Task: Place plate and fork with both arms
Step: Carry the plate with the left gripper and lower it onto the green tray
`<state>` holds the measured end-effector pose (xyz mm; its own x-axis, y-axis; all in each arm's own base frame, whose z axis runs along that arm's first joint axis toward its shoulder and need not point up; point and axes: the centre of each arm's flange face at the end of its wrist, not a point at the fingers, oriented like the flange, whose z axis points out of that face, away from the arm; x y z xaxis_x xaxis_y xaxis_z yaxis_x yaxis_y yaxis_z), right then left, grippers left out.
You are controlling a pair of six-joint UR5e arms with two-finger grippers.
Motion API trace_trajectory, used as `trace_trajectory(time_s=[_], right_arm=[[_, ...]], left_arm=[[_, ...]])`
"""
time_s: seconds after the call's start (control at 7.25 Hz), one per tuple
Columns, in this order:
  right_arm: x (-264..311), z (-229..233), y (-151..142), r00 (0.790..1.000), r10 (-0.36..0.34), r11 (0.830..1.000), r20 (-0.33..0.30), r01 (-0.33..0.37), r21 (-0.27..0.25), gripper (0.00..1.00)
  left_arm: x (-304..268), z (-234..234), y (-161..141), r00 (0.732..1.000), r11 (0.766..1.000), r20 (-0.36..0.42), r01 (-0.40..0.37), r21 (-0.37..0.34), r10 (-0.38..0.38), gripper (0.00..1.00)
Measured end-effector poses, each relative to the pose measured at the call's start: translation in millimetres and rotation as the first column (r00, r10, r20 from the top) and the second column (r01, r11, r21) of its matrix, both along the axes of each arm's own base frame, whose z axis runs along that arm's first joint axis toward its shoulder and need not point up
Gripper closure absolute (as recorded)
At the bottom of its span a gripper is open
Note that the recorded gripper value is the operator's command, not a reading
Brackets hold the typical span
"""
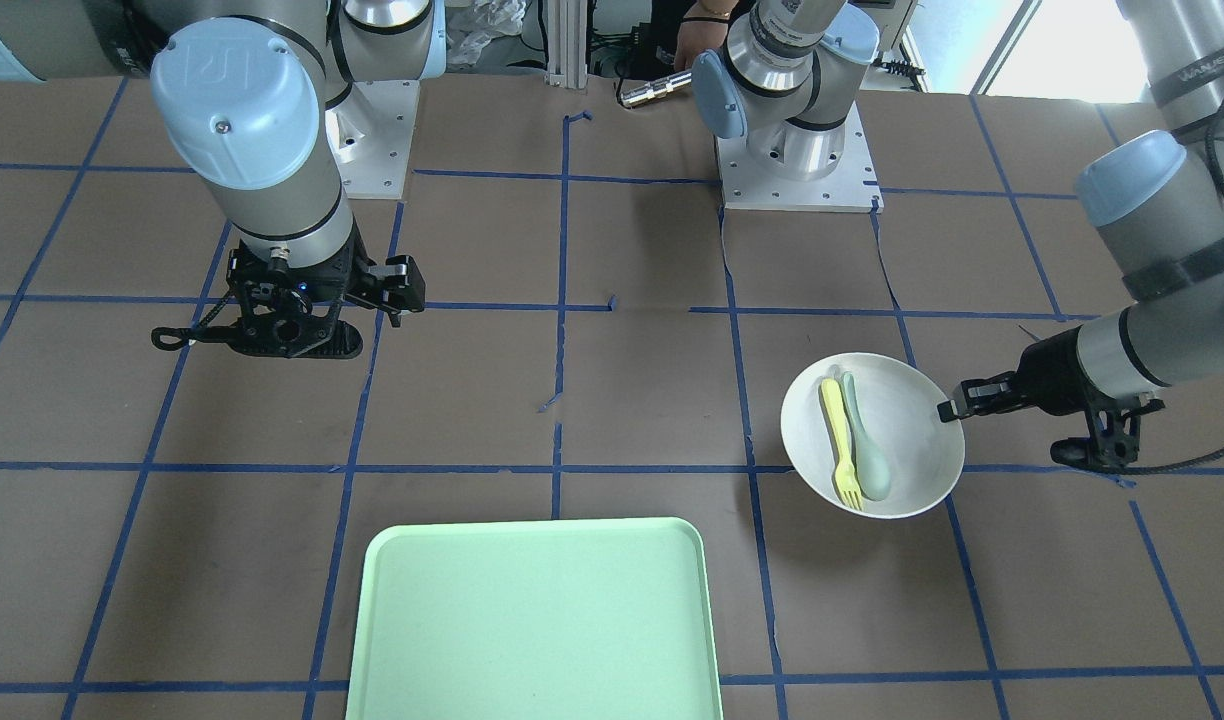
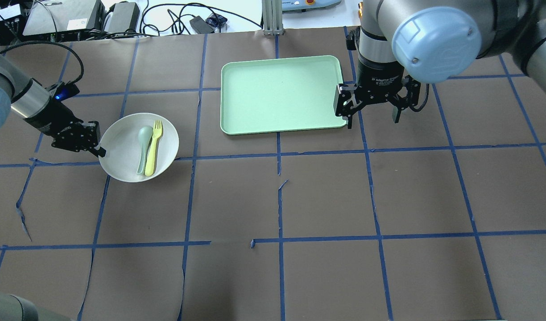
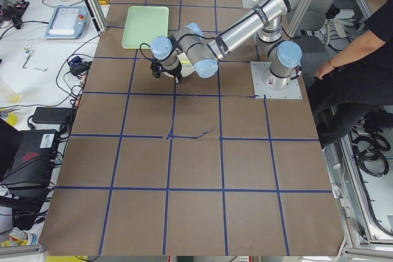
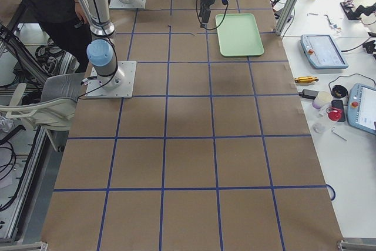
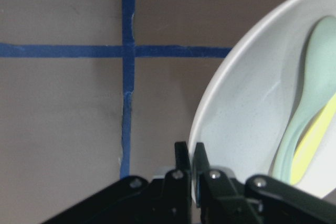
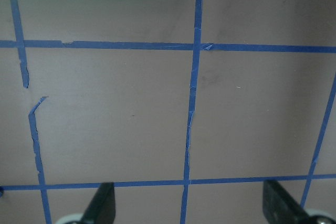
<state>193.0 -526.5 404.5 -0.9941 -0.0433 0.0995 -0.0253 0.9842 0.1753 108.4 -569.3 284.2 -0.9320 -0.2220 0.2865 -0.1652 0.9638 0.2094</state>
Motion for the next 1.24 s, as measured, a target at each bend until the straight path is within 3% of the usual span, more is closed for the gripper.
trace_trajectory(time_s=[0.28,0.69,0.97,1.24], right_arm=[[0,0,0,1.0,0.004,1.0,-0.001,-0.004,0.0,0.0],[-2,-2,-1,1.0,0.008,1.0,0.006,-0.008,0.005,0.0],[-2,-4,-1,1.0,0.006,1.0,0.007,-0.006,0.009,0.0],[-2,-6,0,1.0,0.005,1.0,0.009,-0.005,0.015,0.0]], left_arm=[[-75,25,-55,0.996,0.998,-0.065,-0.063,-0.024,0.061,1.0],[-217,-13,-135,0.994,0.998,-0.111,-0.007,-0.059,0.001,1.0],[-277,-64,-153,0.994,0.997,-0.109,-0.012,-0.074,0.004,1.0],[-310,-90,-153,0.995,0.998,-0.104,-0.017,-0.061,0.011,1.0]])
